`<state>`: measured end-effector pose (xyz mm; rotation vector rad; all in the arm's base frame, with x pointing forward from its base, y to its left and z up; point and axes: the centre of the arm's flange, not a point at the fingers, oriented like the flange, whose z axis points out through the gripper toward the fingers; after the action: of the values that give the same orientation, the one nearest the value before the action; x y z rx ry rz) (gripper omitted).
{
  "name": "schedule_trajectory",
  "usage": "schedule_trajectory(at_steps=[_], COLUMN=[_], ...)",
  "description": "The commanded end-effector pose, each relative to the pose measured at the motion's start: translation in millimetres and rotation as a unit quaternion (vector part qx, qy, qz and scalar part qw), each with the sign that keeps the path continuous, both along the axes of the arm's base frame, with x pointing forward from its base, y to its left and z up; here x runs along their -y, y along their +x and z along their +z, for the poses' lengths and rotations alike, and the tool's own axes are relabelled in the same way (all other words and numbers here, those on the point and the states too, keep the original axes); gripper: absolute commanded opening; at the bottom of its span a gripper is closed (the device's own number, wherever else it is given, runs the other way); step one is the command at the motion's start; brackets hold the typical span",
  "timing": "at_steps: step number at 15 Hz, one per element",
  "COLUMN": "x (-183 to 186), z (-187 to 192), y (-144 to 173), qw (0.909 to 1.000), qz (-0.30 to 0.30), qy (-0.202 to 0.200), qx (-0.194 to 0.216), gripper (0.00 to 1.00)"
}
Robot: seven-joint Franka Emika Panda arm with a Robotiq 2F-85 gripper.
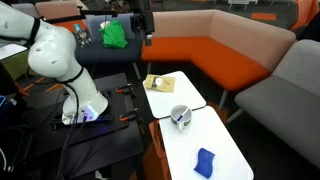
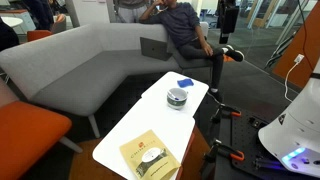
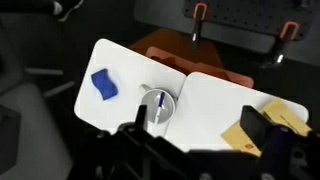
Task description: Put the marker on the left table
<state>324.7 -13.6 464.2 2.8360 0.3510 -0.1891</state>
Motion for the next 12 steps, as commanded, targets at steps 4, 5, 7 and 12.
schedule_trajectory(at_steps=[4,5,7,12], x=[0,0,0,44], z=[0,0,0,-28], y=[0,0,0,42], qw=[1.0,1.0,1.0,0.9967], qz=[0.0,0.0,0.0,-0.012], qy=[0.0,0.0,0.0,0.057], qx=[0.0,0.0,0.0,0.056], gripper=[1.0,1.0,1.0,1.0])
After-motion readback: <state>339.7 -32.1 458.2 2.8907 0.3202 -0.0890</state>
